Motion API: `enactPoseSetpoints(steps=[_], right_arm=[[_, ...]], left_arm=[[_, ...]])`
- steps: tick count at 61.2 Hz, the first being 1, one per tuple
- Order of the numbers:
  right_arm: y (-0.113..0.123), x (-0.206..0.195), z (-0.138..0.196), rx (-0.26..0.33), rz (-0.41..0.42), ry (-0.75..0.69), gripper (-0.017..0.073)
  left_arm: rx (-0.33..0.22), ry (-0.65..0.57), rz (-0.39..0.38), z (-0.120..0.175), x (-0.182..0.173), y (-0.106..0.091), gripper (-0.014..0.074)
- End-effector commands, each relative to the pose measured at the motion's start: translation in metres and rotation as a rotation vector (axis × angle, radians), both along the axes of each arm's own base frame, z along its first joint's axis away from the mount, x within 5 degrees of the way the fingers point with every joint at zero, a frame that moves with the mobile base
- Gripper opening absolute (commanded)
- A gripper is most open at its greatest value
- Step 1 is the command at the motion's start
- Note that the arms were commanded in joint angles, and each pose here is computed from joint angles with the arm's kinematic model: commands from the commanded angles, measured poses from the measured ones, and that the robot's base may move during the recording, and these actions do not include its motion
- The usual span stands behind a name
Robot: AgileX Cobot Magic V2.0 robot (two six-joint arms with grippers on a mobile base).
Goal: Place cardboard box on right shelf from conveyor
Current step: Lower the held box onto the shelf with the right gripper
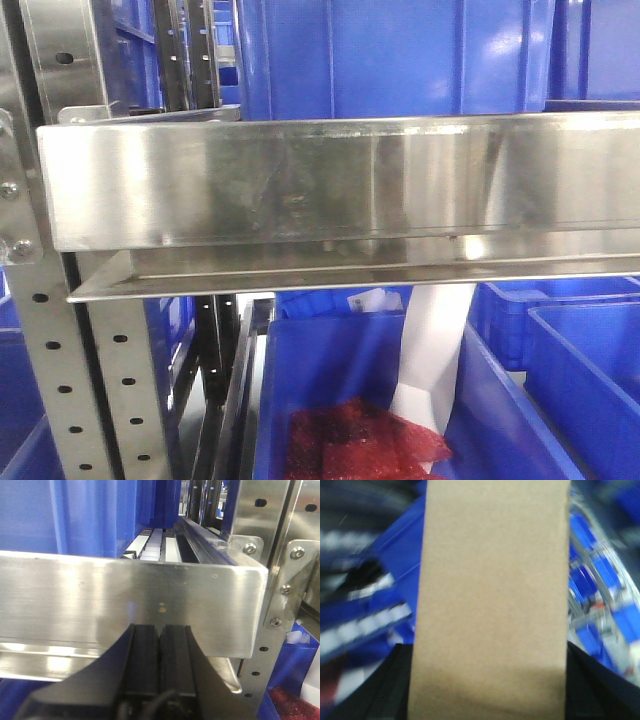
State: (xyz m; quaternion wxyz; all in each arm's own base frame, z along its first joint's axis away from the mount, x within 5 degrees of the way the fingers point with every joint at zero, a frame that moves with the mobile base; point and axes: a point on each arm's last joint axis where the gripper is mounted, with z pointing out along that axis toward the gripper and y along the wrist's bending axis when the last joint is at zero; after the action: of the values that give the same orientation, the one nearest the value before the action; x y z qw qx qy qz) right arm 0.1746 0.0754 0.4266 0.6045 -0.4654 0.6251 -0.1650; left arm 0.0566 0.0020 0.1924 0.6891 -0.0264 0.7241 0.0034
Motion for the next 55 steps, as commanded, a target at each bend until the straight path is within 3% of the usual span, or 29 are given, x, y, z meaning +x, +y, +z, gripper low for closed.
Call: enactPoseSetpoints(steps=[1, 8, 21, 35, 55], right_arm=[[0.014, 0.014, 0.009, -0.144, 0.079, -0.133, 0.0277], [0.028, 0.035, -0.007, -0.271, 0.139, -0.127, 0.0277], [0.042, 0.070, -0.033, -0.415, 0.176, -0.122, 0.0277], [0.045, 0.104, -0.055, -0.421, 0.140, -0.122, 0.0277], [0.046, 0.137, -0.094, -0.415, 0.116, -0.010, 0.0277]], left_arm=[[-0.002, -0.090, 0.005, 0.005, -0.001, 0.000, -0.0116], [-0.002, -0.090, 0.005, 0.005, -0.001, 0.000, -0.0116], [-0.002, -0.090, 0.005, 0.005, -0.001, 0.000, -0.0116], [-0.002, -0.090, 0.005, 0.005, -0.001, 0.000, -0.0116], [-0.002, -0.090, 0.005, 0.005, -0.001, 0.000, -0.0115]])
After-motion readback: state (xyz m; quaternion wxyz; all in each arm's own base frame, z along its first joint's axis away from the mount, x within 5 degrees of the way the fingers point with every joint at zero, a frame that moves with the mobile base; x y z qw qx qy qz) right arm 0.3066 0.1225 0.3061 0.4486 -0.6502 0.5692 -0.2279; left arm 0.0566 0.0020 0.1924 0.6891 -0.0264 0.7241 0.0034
